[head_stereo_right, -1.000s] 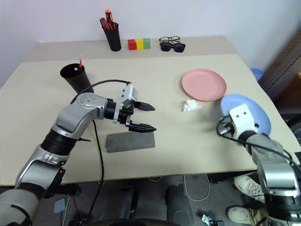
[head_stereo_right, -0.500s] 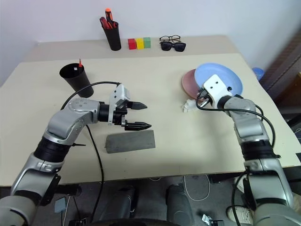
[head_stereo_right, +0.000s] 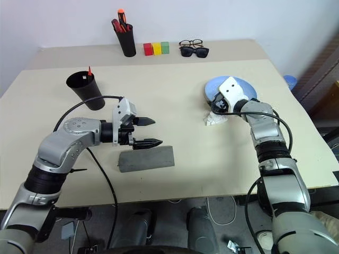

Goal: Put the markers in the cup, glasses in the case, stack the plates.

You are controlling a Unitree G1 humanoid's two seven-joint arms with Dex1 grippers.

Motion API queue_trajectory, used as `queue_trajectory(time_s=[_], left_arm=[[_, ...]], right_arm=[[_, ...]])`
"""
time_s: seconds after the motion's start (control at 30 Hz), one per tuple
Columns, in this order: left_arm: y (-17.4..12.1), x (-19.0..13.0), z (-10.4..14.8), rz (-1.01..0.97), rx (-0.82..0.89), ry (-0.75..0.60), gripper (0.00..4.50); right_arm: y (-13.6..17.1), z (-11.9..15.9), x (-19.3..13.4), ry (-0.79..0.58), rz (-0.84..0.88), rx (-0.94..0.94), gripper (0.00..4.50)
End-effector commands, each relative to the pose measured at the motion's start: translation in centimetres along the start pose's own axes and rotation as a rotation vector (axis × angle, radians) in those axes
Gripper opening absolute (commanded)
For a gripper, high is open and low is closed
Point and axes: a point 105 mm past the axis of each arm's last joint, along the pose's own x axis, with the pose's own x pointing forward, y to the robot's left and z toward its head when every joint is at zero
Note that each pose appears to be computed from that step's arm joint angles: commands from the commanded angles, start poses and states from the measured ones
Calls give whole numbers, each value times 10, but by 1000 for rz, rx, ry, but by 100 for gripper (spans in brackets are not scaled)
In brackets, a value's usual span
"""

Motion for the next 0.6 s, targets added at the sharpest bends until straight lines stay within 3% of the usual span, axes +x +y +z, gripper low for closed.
queue_trajectory(time_s=[0.03,0.27,0.6], left_arm=[[-1,-3,11,5,19,-41,450],[5,-4,11,18,9,-46,450],[10,-13,12,60,9,-49,450]], right_arm=[[10,16,-26,-47,82,153,345],[50,-3,-57,41,201,310,345],[57,-35,-29,91,147,308,345]])
